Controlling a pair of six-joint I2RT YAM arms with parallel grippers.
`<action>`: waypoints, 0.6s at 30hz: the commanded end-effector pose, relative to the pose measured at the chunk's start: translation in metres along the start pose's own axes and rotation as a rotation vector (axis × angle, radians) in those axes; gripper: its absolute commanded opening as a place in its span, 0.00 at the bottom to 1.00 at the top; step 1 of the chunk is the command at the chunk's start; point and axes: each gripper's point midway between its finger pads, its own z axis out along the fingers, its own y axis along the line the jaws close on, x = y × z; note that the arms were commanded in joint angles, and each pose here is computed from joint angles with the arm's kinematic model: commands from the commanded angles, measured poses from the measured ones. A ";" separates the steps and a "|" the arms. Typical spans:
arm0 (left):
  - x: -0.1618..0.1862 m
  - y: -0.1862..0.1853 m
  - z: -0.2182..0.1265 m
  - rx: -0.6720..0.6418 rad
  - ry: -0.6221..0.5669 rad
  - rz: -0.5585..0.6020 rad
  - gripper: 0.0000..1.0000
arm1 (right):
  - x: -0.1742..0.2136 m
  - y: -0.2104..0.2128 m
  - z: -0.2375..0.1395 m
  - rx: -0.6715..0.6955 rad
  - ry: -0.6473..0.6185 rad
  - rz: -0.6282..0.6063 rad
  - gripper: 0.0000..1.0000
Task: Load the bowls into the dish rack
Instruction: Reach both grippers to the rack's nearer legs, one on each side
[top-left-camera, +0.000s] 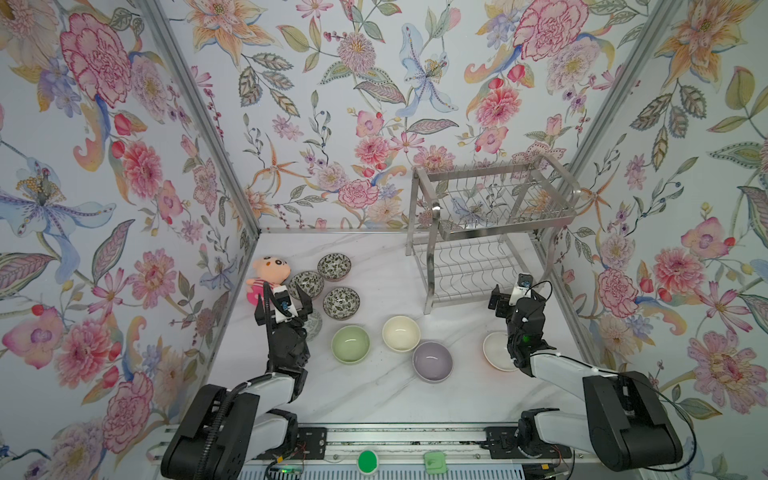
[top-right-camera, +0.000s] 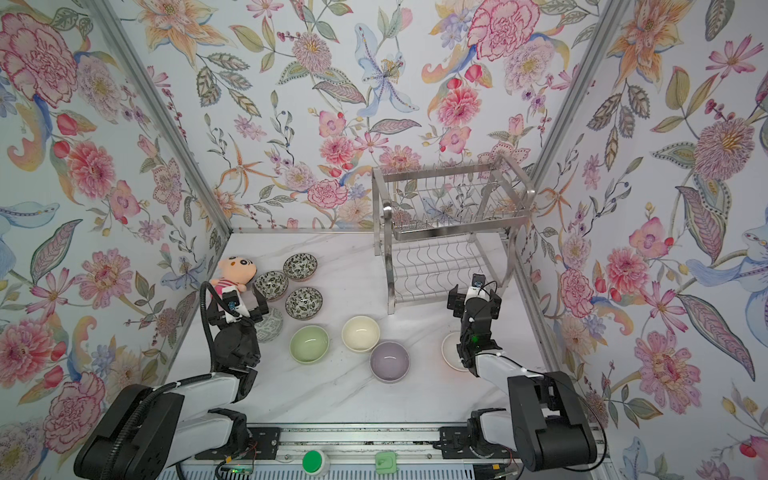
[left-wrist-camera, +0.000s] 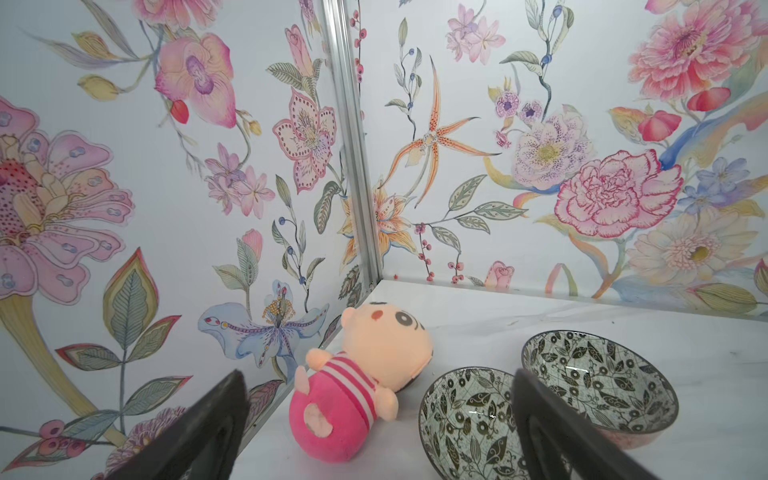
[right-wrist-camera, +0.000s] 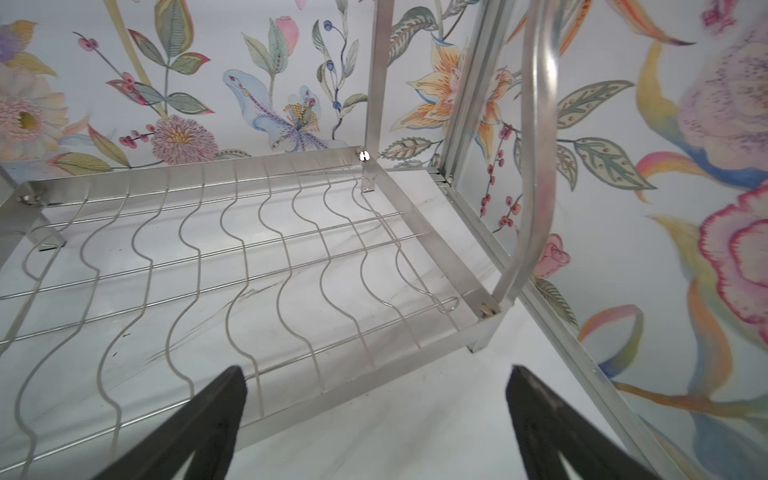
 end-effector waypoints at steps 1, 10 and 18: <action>-0.014 -0.003 -0.005 -0.031 0.003 0.048 0.99 | 0.013 -0.030 -0.015 0.150 0.074 0.029 0.99; -0.073 -0.150 -0.022 0.507 0.064 -0.149 0.99 | -0.010 -0.045 -0.028 0.022 0.047 0.447 0.99; -0.113 -0.292 -0.103 0.886 0.074 -0.185 0.99 | -0.023 -0.021 -0.013 -0.029 0.175 0.394 0.99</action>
